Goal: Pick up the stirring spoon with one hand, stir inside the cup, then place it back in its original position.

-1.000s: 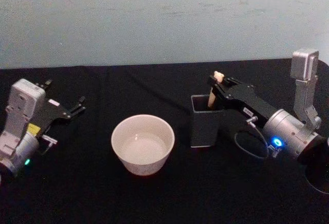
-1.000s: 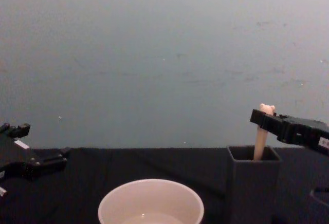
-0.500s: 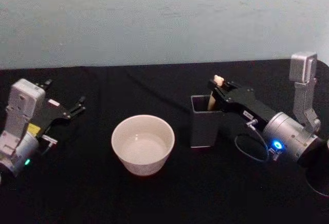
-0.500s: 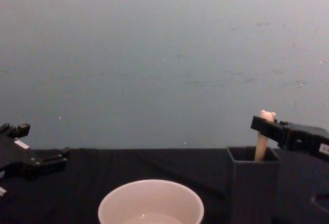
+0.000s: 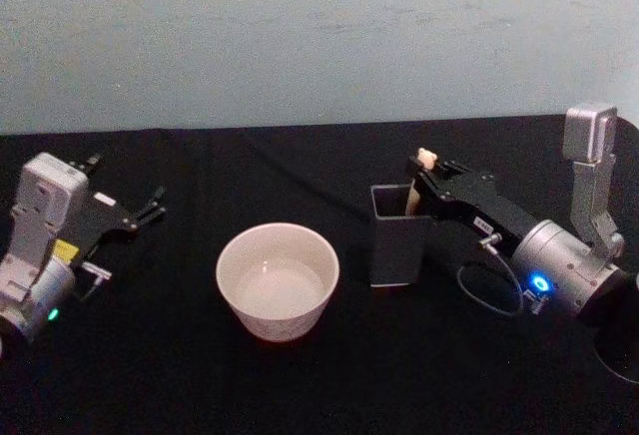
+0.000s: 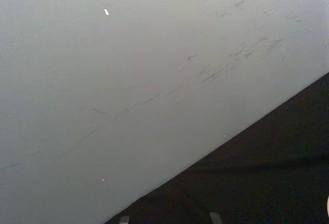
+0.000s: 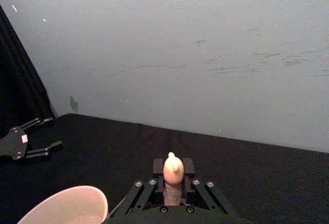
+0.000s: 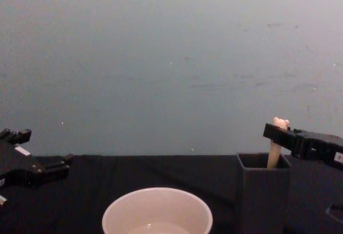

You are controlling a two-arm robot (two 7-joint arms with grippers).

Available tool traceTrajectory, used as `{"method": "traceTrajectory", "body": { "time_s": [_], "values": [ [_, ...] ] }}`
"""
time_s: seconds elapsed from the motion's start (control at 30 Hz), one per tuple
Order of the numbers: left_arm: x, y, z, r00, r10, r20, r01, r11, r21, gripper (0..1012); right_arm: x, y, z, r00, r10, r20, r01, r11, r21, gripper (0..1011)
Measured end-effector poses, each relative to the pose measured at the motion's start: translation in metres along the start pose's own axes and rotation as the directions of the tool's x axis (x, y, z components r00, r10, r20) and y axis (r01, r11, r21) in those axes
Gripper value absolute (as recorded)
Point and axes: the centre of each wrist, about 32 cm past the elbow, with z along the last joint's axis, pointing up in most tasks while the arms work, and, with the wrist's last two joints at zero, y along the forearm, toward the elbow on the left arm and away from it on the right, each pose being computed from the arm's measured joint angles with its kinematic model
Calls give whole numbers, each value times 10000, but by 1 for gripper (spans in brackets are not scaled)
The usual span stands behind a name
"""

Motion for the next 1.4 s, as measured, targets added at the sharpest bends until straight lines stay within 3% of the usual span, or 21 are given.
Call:
{"method": "traceTrajectory", "body": {
  "time_s": [0.47, 0.87, 1.03, 1.27, 1.4],
  "values": [
    [0, 0, 0, 10000, 0, 0, 0, 10000, -1, 1001, 0, 2, 2, 10000, 21, 9, -21, 10000, 14, 233],
    [0, 0, 0, 10000, 1, 0, -1, 10000, -1, 1001, 0, 3, 3, 10000, 37, 12, -37, 10000, 20, 590],
    [0, 0, 0, 10000, 0, 1, 0, 10000, 0, 1001, 0, 3, 3, 10000, 36, 12, -36, 10000, 20, 789],
    [0, 0, 0, 10000, 0, 0, 0, 10000, 0, 1001, 0, 3, 3, 10000, 36, 12, -36, 10000, 20, 973],
    [0, 0, 0, 10000, 0, 0, 0, 10000, 0, 1001, 1, 3, 4, 10000, 35, 12, -35, 10000, 19, 1002]
  ]
}}
